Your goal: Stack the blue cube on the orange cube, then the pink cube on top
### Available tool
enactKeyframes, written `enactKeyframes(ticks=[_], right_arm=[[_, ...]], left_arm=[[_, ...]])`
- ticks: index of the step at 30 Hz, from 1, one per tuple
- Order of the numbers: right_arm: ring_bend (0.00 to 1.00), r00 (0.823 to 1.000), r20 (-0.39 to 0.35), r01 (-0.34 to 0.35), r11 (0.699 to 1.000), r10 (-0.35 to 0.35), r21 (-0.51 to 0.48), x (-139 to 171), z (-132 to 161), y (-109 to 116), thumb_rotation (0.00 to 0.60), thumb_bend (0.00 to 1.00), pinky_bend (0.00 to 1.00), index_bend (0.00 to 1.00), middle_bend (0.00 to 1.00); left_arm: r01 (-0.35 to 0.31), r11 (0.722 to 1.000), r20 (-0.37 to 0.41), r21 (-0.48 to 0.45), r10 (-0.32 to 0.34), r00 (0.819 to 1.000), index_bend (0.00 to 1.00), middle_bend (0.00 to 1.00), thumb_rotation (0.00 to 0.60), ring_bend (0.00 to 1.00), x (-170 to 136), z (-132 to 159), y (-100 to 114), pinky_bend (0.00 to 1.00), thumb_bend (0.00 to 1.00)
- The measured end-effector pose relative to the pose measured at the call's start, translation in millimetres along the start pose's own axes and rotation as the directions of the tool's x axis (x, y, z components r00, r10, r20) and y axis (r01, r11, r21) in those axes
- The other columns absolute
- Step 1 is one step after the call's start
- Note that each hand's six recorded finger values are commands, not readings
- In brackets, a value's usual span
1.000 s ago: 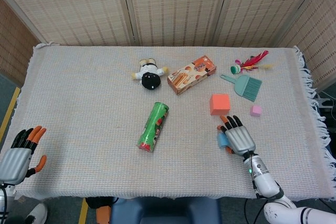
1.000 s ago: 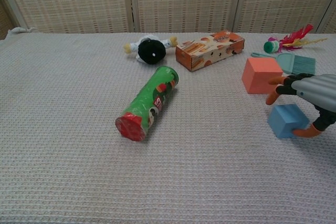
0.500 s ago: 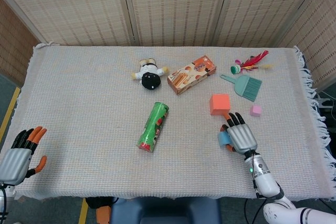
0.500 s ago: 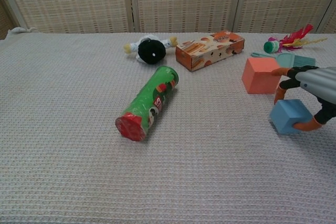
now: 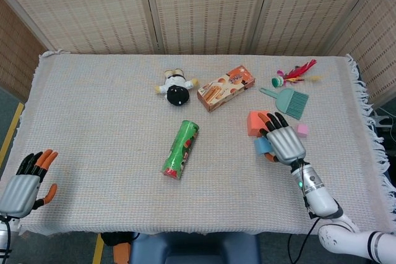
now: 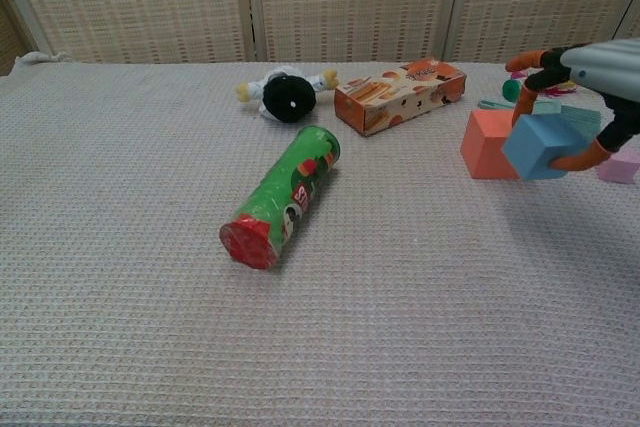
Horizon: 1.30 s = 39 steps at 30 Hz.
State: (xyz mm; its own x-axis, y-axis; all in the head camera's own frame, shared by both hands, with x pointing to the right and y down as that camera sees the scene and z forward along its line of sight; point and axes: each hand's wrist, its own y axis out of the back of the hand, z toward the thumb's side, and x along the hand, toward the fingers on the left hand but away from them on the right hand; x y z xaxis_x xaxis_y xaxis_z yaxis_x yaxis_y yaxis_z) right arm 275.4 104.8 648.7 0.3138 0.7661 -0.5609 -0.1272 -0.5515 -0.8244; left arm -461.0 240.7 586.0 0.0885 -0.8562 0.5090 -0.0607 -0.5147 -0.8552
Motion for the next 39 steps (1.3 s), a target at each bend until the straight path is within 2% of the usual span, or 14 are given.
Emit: enactKeyframes(ticks=[3,7,14,24,39], right_arm=[[0.0,0.999,-0.028,0.021,0.998,-0.02,0.06,-18,2,21,0.6,0.14,0.0,0.55,0.0],[0.0,0.999,-0.03,0.039,0.991,-0.035,0.13,-36,0,32,0.6,0.14,0.0,0.56,0.0],[0.0,0.999,0.044,0.017,0.989,-0.024,0.148,-62,-12,24,0.6,0.14,0.0,0.56,0.0],[0.0,0.99,0.141,0.002,0.995,-0.017,0.103,-83,-23,11,0.6,0.14,0.0,0.57,0.0],[0.0,0.984,0.181,-0.014,0.998,0.002,0.062,-90,-19,4,0.6,0.14,0.0,0.56,0.0]], left_arm=[[0.006,1.0,-0.001,0.003,-0.006,1.0,0.0,0.0,0.6,0.0,1,1,-2,0.03,0.44],[0.009,1.0,0.0,0.005,-0.009,1.0,0.0,0.0,0.6,0.0,2,2,-3,0.03,0.44],[0.011,1.0,-0.006,0.003,-0.011,1.0,0.0,0.0,0.6,0.0,2,0,-3,0.03,0.44],[0.019,1.0,-0.013,-0.001,-0.019,1.0,0.0,0.0,0.6,0.0,3,-2,-4,0.04,0.44],[0.026,1.0,-0.013,-0.005,-0.026,1.0,0.0,0.0,0.6,0.0,5,-3,-5,0.04,0.44]])
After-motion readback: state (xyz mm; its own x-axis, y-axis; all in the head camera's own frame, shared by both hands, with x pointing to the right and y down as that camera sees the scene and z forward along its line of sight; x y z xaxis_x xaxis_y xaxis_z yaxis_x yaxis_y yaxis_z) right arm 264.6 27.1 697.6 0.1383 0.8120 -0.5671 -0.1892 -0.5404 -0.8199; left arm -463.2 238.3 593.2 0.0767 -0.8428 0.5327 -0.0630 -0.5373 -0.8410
